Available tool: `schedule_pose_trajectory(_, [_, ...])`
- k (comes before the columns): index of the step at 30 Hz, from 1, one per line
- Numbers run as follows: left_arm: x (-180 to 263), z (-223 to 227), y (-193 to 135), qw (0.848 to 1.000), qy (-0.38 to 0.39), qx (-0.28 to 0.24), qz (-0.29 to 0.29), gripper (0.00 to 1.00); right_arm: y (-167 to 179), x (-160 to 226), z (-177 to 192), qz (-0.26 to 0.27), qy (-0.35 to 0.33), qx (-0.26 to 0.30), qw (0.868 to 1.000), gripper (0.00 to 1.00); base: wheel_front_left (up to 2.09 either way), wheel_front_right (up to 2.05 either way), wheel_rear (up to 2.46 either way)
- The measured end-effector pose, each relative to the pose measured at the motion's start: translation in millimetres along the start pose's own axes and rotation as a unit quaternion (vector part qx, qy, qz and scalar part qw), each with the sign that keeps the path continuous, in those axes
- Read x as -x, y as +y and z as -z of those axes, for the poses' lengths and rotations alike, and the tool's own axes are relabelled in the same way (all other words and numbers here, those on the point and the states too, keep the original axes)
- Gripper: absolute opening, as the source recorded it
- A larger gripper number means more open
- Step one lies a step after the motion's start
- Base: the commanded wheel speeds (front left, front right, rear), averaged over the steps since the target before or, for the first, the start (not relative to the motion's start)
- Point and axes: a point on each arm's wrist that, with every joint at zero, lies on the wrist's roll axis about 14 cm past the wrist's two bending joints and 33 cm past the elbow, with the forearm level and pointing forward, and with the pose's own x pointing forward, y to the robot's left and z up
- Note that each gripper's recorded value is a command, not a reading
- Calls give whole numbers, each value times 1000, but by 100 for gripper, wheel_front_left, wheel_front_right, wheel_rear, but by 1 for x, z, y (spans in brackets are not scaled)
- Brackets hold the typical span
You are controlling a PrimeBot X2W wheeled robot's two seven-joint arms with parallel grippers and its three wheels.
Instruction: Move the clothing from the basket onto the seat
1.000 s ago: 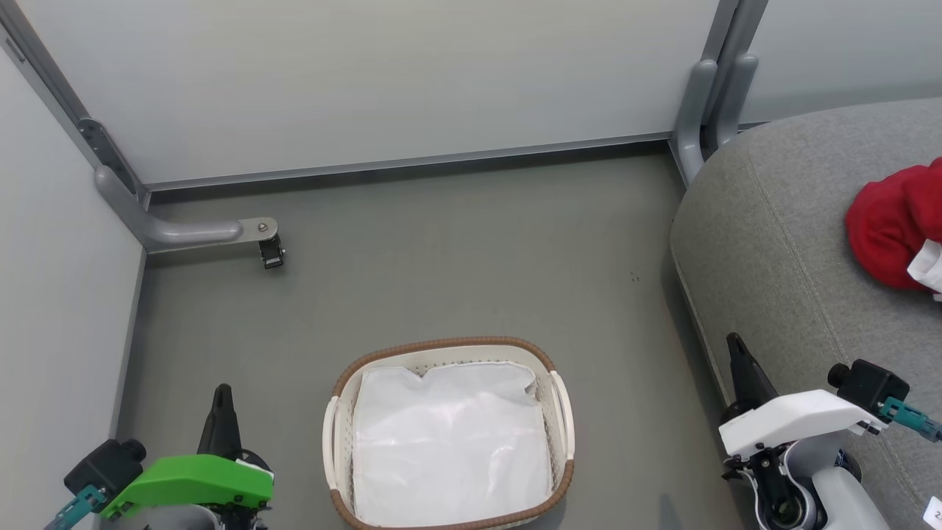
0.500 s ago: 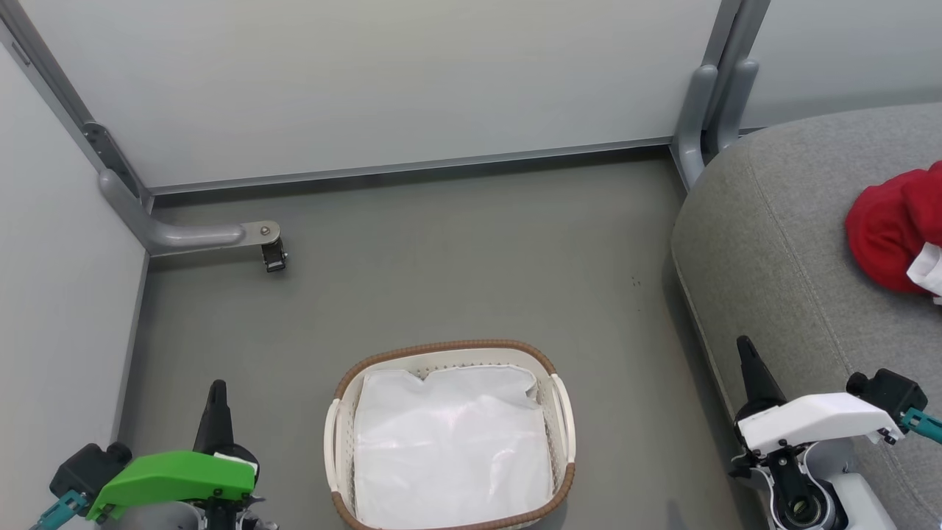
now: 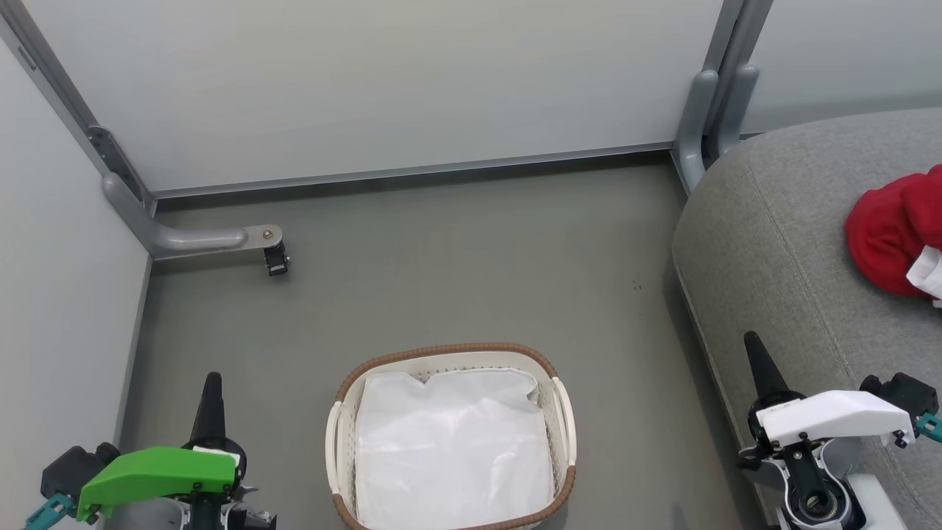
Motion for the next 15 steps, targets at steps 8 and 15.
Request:
schedule_pose_trajectory(8, [-1,-3,-5,999,0,37,9,0,2,1,-4,-4,-3,-39,999,0,0,0,0])
schedule_pose_trajectory(15, [0,-6,-9,998,0,67,17,0,3,3,-6,-7,-4,-71,997,0,0,0,0])
